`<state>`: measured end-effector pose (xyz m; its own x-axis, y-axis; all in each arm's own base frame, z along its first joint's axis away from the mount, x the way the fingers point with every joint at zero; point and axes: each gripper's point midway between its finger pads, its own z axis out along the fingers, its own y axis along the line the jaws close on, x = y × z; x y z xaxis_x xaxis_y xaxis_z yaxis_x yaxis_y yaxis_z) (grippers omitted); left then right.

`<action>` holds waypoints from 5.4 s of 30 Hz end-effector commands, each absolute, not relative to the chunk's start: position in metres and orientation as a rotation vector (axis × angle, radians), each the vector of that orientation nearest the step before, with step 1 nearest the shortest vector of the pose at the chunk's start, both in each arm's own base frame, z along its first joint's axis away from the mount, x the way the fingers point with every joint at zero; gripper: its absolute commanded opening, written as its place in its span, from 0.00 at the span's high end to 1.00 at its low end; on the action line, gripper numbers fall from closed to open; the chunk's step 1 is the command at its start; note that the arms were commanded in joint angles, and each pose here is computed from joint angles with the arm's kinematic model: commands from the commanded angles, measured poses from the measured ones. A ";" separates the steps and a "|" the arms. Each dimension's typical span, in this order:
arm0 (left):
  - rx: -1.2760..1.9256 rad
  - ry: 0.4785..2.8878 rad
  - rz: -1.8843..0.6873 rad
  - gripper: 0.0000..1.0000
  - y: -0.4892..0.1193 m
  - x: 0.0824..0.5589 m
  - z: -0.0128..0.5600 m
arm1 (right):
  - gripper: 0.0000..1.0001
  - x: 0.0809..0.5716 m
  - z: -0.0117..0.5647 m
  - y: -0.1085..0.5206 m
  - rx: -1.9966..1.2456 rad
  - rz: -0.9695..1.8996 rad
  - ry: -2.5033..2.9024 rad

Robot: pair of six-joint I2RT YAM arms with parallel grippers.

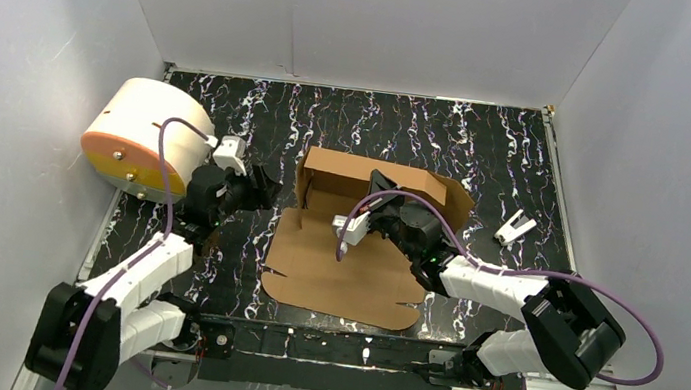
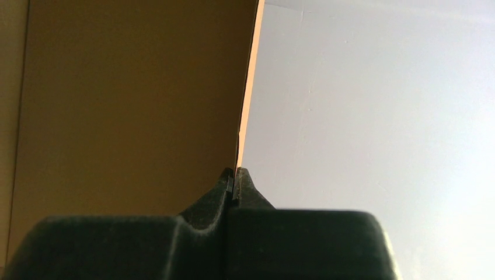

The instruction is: Fold the paper box

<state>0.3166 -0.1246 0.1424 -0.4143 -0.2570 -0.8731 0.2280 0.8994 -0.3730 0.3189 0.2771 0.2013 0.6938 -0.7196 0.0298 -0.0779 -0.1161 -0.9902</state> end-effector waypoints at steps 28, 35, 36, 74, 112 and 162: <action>0.348 1.777 -0.774 0.34 -0.188 0.346 0.128 | 1.00 0.307 0.180 0.300 -1.709 -0.449 0.719; 0.380 1.741 -0.772 0.35 -0.196 0.351 0.132 | 1.00 0.305 0.179 0.304 -1.735 -0.409 0.739; 0.381 1.735 -0.770 0.35 -0.197 0.352 0.132 | 1.00 0.305 0.178 0.304 -1.740 -0.403 0.743; 0.176 1.653 -0.464 0.54 -0.189 0.387 0.125 | 1.00 0.299 0.149 0.302 -1.769 -0.437 0.736; -0.333 1.521 -0.079 0.72 -0.140 0.419 0.111 | 1.00 0.287 0.129 0.298 -1.811 -0.314 0.851; -0.252 1.653 -0.107 0.28 -0.136 0.379 0.146 | 1.00 0.294 0.134 0.305 -1.759 -0.298 0.878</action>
<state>0.3855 -0.1409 0.0898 -0.1969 -0.1572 -0.9677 -0.1491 0.9804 -0.1289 0.3014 0.3175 0.1961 0.7462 -0.6408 -0.1803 -0.2448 -0.0124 -0.9695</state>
